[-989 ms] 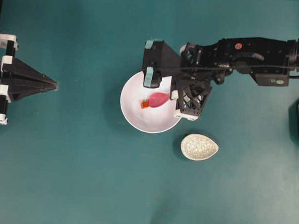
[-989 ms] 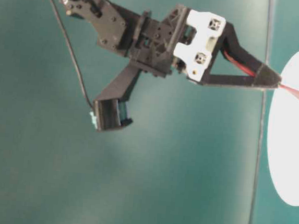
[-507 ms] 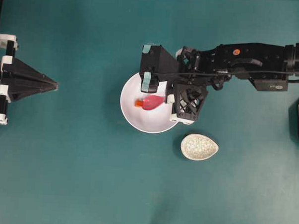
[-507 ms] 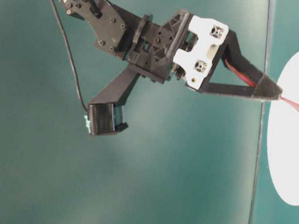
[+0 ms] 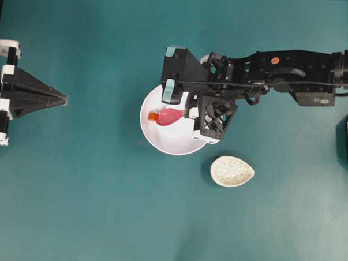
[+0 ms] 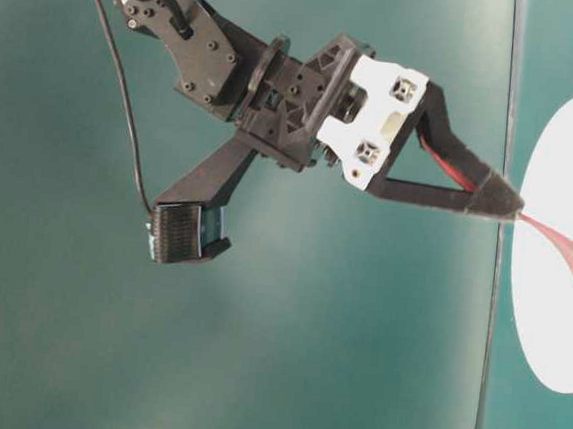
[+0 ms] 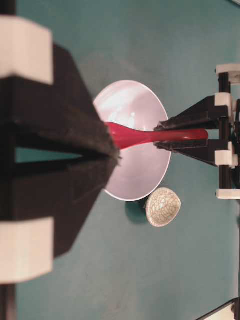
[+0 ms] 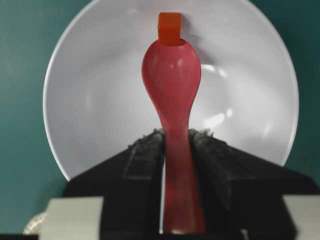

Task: Grip the spoon and scoop the red block from the bowl with right arm.
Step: 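Push the spoon under the red cube to scoop it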

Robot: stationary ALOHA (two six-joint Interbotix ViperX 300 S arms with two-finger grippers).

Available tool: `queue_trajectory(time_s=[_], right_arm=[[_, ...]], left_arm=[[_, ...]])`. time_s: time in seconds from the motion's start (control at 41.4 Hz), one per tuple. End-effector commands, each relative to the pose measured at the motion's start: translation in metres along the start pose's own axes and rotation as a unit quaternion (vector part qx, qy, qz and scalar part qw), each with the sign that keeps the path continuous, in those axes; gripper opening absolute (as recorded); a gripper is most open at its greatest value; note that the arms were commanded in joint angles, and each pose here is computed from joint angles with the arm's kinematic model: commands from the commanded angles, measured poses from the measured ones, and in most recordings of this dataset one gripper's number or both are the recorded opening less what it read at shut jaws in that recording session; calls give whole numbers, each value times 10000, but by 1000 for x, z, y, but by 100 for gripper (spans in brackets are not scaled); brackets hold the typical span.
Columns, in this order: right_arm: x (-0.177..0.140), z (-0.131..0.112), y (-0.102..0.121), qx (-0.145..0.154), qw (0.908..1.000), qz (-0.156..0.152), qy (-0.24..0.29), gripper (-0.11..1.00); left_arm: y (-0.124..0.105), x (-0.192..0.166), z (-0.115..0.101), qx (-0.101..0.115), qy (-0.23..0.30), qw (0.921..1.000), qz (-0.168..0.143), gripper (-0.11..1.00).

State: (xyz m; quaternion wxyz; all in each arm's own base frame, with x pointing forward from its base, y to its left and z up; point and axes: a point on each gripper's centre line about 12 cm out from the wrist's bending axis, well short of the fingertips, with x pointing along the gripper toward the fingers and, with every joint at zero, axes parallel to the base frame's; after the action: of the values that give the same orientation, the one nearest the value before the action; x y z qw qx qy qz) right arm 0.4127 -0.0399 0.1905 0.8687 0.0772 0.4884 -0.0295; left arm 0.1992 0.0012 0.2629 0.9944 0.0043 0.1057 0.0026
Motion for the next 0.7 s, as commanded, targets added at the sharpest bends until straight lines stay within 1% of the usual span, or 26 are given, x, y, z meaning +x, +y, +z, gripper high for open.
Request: queue_trajectory(time_s=[0.0, 0.507, 0.676], right_arm=[[-9, 15, 2, 16, 9995, 29, -321, 25], [-9, 16, 2, 30, 9993, 32, -383, 25], [-10, 18, 2, 45, 9988, 29, -490, 25]], left_arm=[[0, 1, 10, 14, -138, 9999, 9, 0], [0, 1, 10, 14, -138, 9999, 9, 0], [0, 1, 9, 14, -123, 9999, 9, 0]])
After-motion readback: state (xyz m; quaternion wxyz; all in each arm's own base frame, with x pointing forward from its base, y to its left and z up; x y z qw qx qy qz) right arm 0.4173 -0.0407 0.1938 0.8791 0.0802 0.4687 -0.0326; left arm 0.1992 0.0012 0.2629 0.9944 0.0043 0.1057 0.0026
